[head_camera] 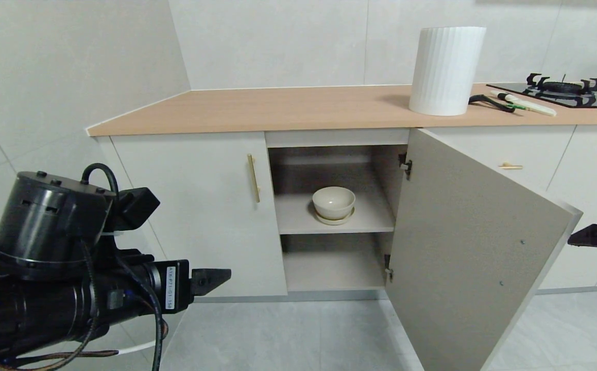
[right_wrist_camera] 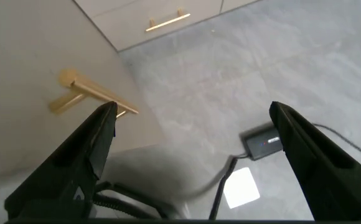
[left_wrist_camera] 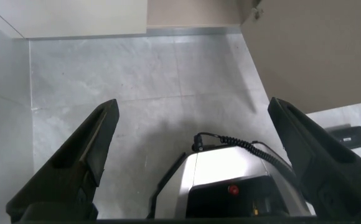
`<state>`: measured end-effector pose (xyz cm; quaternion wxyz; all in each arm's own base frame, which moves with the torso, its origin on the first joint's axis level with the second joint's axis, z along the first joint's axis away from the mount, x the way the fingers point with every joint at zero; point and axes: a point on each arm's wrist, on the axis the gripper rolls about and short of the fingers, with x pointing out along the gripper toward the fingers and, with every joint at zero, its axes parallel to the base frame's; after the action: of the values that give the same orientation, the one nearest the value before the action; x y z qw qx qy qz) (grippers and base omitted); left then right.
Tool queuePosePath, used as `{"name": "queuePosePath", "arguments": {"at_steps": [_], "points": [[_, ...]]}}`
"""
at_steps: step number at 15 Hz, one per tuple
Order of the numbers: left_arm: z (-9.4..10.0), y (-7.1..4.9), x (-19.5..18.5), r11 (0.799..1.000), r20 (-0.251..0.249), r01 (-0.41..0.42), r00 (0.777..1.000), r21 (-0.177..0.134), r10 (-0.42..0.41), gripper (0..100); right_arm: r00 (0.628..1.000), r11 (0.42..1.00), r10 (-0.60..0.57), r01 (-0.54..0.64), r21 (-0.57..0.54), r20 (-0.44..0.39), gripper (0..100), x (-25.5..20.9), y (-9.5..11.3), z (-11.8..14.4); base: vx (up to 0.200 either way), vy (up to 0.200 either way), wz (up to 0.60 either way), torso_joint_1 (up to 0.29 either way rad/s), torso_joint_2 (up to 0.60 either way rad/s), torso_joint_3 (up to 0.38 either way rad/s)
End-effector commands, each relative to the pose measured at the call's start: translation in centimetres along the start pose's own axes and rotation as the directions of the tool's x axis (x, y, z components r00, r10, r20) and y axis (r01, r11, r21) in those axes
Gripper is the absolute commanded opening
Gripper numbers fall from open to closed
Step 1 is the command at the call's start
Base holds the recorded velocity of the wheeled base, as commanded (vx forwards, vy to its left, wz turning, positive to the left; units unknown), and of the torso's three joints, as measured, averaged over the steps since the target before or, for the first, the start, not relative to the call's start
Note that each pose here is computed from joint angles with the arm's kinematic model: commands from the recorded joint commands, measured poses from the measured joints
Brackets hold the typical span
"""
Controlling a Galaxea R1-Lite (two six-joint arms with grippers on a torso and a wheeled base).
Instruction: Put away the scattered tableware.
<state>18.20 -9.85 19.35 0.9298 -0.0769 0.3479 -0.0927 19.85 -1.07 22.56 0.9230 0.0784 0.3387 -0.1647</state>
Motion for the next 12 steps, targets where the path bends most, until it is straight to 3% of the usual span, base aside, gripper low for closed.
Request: {"name": "queuePosePath", "arguments": {"at_steps": [1, 6, 12], "points": [[0.0, 0.0, 0.0, 1.000, -0.001, -0.001, 1.000, -0.001, 0.001, 100, 0.998, 1.000, -0.018, 0.018, 0.008, -0.057, 100, 1.9, 0.3, 0.0, 0.000, 0.000, 0.00, 0.000, 0.00, 0.000], [0.0, 0.0, 0.0, 1.000, -0.001, -0.001, 1.000, -0.001, 0.001, 100, 0.994, 0.999, -0.023, 0.026, 0.023, -0.107, 100, 3.8, 0.9, -0.1, 0.000, 0.000, 0.00, 0.000, 0.00, 0.000], [0.0, 0.0, 0.0, 1.000, 0.001, 0.000, 1.000, -0.002, 0.000, 100, 0.986, 0.996, 0.089, -0.091, -0.006, -0.140, 100, 3.1, 3.7, -1.5, 0.000, 0.000, 0.00, 0.000, 0.00, 0.000]]}}
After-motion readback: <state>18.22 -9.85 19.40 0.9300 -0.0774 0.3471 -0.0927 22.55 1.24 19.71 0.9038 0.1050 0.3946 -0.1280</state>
